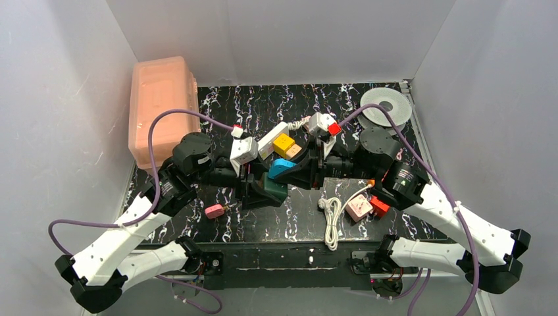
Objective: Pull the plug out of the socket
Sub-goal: Remove the plug from the socket.
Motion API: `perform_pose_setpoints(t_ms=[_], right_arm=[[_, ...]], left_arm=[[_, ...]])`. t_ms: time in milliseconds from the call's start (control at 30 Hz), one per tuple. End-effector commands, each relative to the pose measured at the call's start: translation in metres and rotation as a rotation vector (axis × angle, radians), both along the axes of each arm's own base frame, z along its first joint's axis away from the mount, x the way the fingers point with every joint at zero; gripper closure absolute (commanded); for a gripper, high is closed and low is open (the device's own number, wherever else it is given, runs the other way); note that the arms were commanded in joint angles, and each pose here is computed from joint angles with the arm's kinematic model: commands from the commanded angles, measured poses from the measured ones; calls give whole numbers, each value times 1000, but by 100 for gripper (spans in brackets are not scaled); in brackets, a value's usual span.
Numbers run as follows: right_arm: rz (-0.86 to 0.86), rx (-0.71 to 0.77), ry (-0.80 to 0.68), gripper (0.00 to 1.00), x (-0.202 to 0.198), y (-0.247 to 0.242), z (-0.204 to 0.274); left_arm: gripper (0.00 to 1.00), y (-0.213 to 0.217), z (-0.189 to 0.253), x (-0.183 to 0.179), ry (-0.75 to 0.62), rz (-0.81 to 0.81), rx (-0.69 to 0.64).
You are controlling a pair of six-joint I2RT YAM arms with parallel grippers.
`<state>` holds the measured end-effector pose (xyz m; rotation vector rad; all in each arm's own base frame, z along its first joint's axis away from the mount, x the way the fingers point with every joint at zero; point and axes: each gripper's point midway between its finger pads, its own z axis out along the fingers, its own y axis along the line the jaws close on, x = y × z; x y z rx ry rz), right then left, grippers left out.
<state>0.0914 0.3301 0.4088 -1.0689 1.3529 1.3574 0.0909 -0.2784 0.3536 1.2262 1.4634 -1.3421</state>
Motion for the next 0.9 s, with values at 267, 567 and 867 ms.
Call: perform_pose_setpoints(t_ms=[267, 567, 867], right_arm=[[-74, 142, -161, 99, -2, -22, 47], [-113, 162, -194, 99, 0, -33, 63], [-95, 106, -194, 99, -1, -32, 61]], left_arm=[[100, 2, -20, 2, -40, -7, 38], [100, 8, -48, -4, 6, -20, 96], [100, 9, -63, -5, 9, -46, 152]])
